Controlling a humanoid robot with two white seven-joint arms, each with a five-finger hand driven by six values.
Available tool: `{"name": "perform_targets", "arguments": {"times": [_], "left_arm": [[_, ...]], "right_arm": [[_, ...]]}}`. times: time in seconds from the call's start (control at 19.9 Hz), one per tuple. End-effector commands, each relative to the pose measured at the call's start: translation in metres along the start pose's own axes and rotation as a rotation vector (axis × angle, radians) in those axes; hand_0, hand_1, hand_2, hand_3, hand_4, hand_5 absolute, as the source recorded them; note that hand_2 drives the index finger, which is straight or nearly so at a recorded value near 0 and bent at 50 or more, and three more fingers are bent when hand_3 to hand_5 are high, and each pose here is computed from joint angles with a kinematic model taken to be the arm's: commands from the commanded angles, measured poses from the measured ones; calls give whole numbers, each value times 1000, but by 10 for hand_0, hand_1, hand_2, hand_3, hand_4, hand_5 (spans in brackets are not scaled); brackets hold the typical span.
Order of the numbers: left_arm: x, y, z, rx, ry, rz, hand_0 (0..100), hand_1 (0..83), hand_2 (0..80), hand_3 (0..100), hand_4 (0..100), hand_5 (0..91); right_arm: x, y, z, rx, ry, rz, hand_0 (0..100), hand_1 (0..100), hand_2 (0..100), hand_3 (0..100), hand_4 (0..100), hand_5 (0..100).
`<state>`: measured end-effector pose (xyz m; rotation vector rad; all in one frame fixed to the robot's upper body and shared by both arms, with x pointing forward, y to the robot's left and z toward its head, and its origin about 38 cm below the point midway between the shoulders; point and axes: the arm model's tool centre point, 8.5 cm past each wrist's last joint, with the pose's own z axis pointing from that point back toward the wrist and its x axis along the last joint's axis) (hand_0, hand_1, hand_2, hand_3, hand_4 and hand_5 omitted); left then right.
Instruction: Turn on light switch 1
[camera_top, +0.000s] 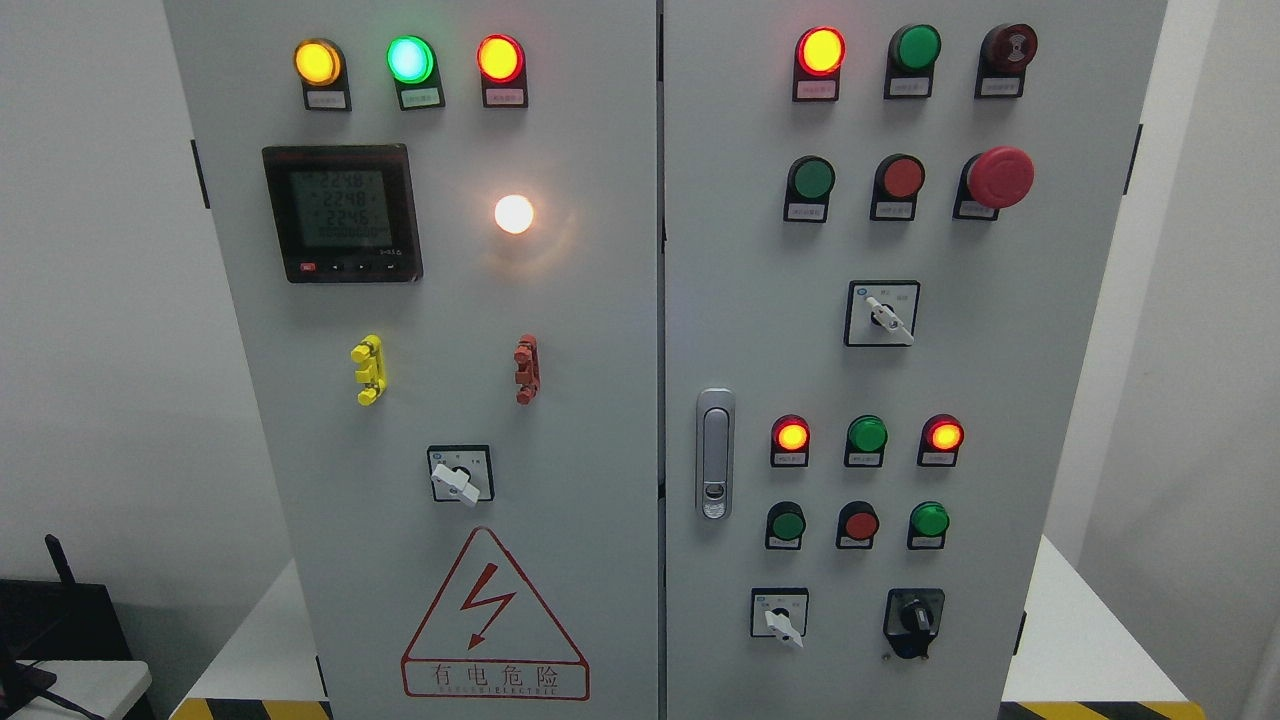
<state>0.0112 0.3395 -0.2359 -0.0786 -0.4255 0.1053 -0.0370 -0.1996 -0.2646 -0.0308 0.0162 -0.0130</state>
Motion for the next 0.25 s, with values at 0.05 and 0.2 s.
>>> {"name": "perform_targets", "arguments": {"times": [0.05, 0.2], "left_arm": [[-71, -28, 13, -108, 330, -175, 363, 0, 0, 0, 0, 93], [-68, -24, 12, -97, 328, -172, 371, 0, 0, 0, 0, 99]], "right_arm": [[-1, 1, 0, 2, 1, -8, 120, 389, 0, 0, 0, 0], [-1, 1, 0, 2, 1, -8, 120, 389, 0, 0, 0, 0]]}}
